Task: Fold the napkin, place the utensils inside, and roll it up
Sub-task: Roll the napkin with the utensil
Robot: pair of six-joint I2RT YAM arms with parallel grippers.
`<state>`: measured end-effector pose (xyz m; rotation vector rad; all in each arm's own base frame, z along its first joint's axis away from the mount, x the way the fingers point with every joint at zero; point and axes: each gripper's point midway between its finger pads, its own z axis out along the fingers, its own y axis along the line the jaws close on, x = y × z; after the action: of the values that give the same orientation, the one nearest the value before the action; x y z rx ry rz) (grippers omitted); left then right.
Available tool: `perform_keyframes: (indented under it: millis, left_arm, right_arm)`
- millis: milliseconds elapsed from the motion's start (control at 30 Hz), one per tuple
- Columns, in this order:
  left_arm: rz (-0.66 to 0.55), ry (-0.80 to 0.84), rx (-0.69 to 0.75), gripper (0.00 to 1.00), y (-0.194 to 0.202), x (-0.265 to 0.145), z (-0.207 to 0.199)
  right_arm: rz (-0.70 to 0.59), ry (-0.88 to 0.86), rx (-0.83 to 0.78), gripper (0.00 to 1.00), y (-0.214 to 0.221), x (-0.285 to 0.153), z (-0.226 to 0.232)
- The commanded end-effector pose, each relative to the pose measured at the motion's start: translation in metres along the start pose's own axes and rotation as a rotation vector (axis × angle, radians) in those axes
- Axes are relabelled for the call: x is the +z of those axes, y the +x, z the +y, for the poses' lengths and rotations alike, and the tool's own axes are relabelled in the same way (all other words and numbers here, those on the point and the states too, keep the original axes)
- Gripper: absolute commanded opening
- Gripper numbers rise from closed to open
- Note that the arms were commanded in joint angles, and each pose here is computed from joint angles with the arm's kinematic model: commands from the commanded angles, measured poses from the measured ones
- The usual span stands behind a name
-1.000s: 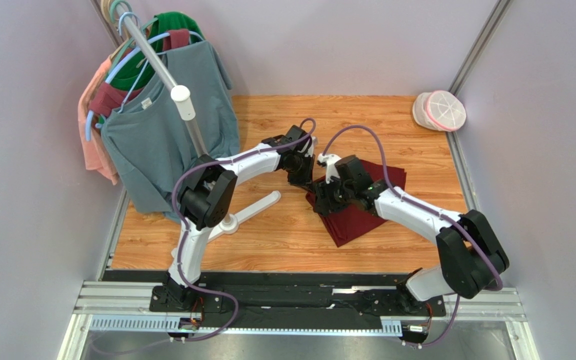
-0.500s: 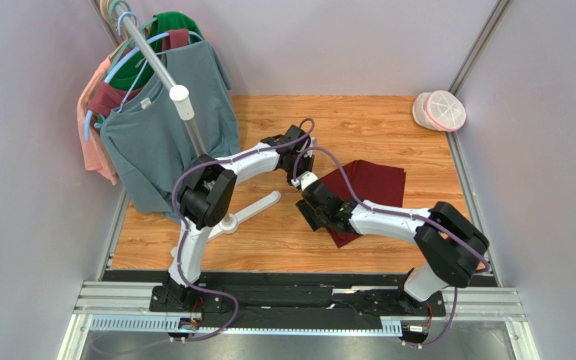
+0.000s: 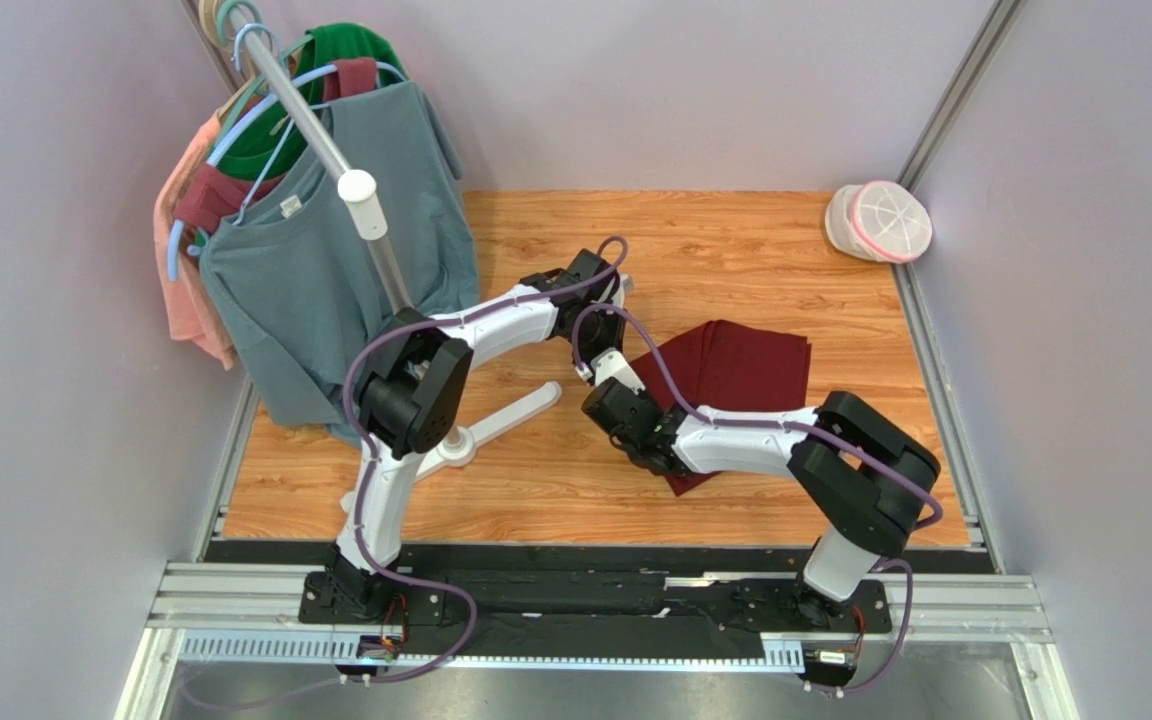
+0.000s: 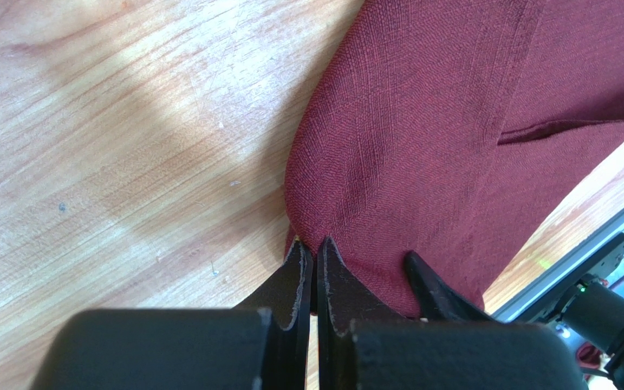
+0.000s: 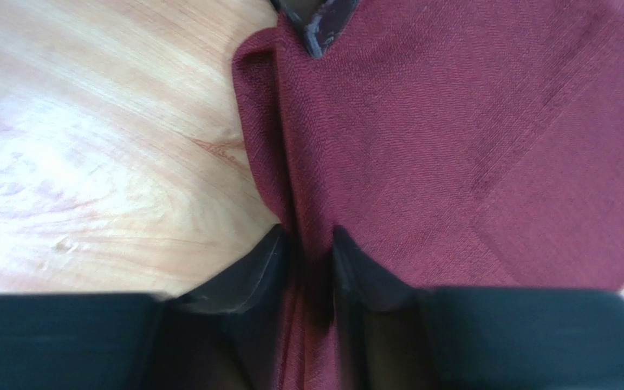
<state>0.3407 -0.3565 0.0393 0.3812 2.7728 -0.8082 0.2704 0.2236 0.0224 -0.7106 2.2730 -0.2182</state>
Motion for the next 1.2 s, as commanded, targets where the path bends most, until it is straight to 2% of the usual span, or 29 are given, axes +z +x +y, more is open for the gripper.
perform_keyframes:
  millis: [0,33,67,100,167,200,300,500,733,933,1167]
  left_arm:
    - [-0.018,0.036,0.009,0.0,-0.015,-0.01,-0.002]
    - [-0.021,0.042,0.011,0.05,-0.016,-0.013,-0.003]
    - [-0.022,0.048,0.011,0.13,-0.016,-0.015,-0.004]
    - [-0.033,0.054,0.011,0.28,-0.018,-0.017,-0.004]
    - [-0.063,0.062,0.004,0.45,-0.023,-0.029,-0.004]
    - [-0.081,0.067,0.003,0.56,-0.026,-0.033,-0.004]
    - [-0.11,0.059,0.003,0.65,-0.029,-0.047,0.002]
    - [-0.144,0.019,0.003,0.71,-0.028,-0.062,0.015]
    - [-0.168,0.125,0.06,0.72,-0.023,-0.064,0.0]
    - [-0.193,0.196,0.098,0.72,-0.022,-0.064,-0.009]
    - [-0.276,0.251,0.161,0.73,-0.028,-0.073,-0.019]
  right_arm:
    - [0.054,-0.005,0.014,0.13,0.013,0.006,0.007]
    - [0.052,-0.031,0.017,0.02,0.012,0.004,0.011]
    - [0.057,-0.09,0.03,0.0,0.014,0.002,0.02]
    - [0.054,-0.123,0.042,0.0,0.013,-0.001,0.024]
    - [0.037,-0.226,0.091,0.0,0.007,-0.01,0.033]
    - [0.045,-0.257,0.107,0.0,0.012,-0.013,0.035]
    - [0.027,-0.379,0.165,0.0,0.009,-0.025,0.039]
    - [0.011,-0.615,0.277,0.0,0.001,-0.038,0.045]
    - [0.016,-0.806,0.447,0.0,-0.014,-0.044,0.029]
    - [0.083,-0.901,0.584,0.0,-0.008,-0.03,0.013]
    - [0.144,-0.95,0.731,0.0,0.0,-0.012,-0.004]
